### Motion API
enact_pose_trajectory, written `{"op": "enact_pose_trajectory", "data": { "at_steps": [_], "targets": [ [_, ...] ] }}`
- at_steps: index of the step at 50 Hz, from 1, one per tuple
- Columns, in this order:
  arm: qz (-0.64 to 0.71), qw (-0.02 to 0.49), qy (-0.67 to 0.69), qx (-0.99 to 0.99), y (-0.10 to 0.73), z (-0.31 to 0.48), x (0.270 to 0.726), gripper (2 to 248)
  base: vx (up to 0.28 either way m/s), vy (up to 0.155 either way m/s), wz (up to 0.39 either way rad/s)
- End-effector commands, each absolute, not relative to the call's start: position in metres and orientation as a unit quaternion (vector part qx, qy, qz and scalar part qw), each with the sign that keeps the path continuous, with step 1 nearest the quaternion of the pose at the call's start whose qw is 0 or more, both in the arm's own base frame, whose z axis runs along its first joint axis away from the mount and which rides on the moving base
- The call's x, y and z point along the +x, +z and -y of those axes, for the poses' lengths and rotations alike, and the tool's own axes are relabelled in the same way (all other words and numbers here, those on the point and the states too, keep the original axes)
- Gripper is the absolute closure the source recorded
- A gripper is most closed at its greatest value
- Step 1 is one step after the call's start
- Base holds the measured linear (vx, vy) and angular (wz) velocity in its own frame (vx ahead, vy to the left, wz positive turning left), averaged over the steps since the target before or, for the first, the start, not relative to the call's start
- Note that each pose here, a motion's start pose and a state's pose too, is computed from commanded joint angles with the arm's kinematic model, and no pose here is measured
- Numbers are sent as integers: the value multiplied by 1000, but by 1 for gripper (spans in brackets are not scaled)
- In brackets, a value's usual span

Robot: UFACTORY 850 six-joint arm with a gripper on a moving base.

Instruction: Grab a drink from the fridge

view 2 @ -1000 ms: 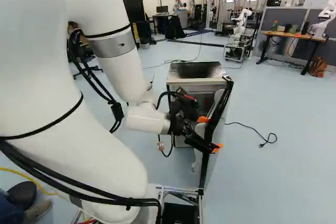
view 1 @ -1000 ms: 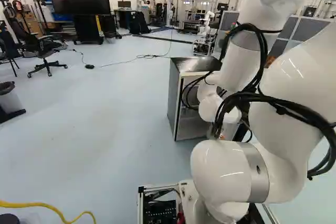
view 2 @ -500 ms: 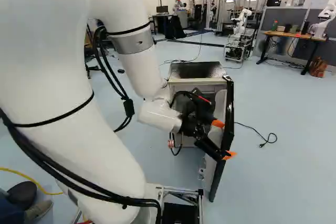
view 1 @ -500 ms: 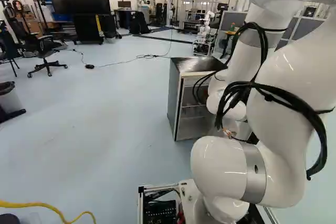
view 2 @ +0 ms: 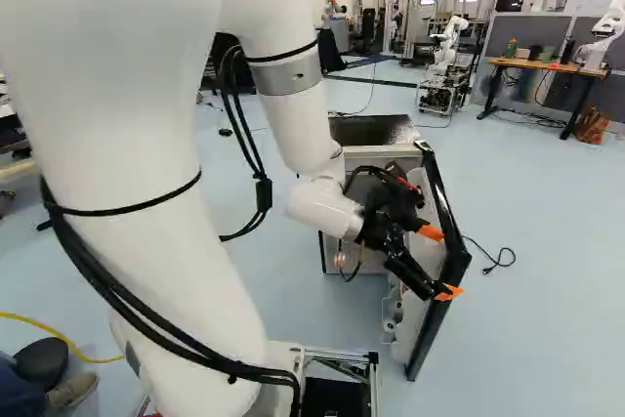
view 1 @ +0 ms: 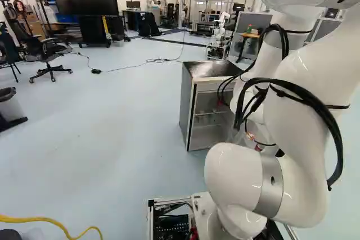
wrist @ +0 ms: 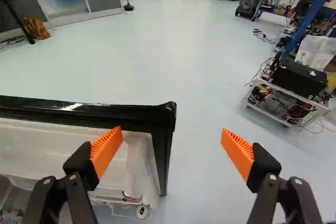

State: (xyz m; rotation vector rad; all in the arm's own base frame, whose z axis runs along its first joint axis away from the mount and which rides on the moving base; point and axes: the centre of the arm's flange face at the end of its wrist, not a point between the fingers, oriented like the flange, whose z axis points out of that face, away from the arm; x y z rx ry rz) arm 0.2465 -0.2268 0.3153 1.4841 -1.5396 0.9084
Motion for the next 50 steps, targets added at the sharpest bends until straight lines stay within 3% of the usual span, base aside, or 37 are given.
{"op": "enact_pose_trajectory", "data": {
  "at_steps": [50],
  "targets": [
    [666,427,343,507,312,334,268,3,0,0,0]
  ]
}}
